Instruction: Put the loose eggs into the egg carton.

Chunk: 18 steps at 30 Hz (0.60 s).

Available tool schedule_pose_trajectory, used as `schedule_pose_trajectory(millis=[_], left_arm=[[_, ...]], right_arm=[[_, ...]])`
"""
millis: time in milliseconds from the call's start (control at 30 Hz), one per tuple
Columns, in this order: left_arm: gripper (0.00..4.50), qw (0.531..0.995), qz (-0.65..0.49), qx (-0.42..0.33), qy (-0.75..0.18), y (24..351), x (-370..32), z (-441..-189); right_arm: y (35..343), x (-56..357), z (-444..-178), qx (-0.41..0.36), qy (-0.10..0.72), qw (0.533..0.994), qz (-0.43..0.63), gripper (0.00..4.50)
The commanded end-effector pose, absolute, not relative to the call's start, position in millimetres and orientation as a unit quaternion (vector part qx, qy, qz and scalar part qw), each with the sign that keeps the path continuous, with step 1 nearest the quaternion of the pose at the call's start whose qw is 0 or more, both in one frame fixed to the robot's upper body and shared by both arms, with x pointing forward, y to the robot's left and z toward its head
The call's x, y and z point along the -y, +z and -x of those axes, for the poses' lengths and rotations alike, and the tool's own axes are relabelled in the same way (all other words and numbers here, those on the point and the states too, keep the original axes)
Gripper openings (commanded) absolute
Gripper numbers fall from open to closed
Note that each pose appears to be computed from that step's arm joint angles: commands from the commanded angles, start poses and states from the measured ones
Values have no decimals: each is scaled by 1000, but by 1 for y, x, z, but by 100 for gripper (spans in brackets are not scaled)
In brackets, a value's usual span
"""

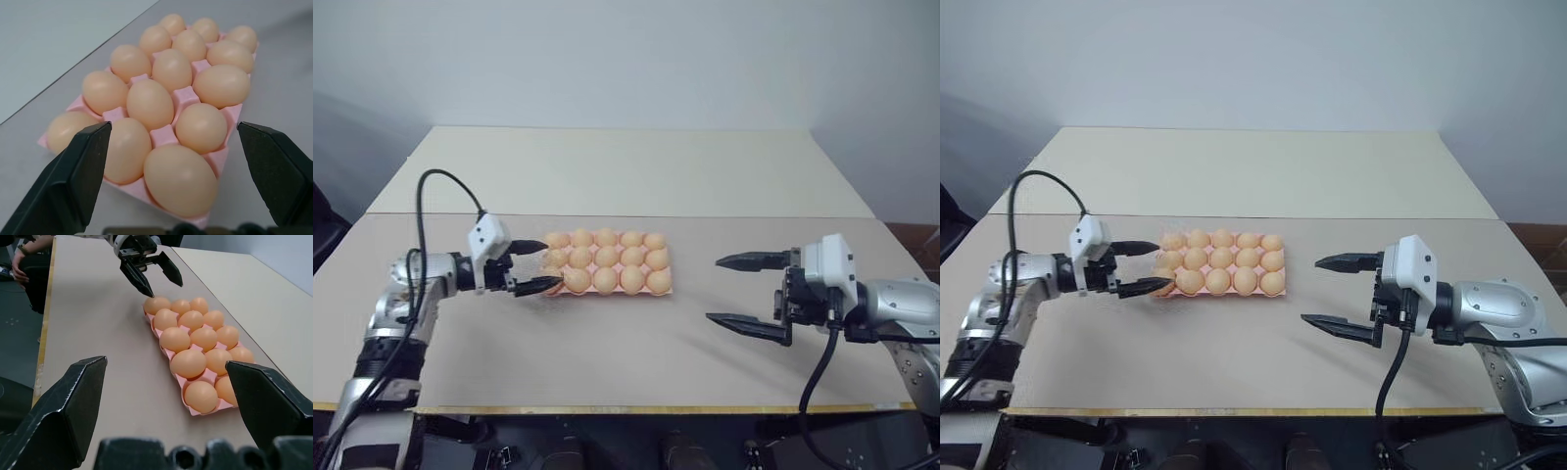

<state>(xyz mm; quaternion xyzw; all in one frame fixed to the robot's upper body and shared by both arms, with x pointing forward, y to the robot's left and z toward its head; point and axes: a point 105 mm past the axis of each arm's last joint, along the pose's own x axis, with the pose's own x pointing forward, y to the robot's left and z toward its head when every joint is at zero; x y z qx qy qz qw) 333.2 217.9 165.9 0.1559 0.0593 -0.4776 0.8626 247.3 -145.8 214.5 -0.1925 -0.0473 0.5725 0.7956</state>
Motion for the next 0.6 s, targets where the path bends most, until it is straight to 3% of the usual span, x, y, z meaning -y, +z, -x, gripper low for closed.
schedule_pose_trajectory(millis=[33, 233, 600], left_arm=[[446, 872, -164, -28, -460, 197, -238, -315], [446, 886, -174, -56, -426, 205, -267, -274], [446, 885, -155, -73, -433, 201, -250, -226]], right_arm=[[223, 144, -247, 68, 577, 788, 201, 450], [225, 145, -251, 67, 586, 782, 204, 450], [221, 148, -255, 55, 594, 778, 195, 450]])
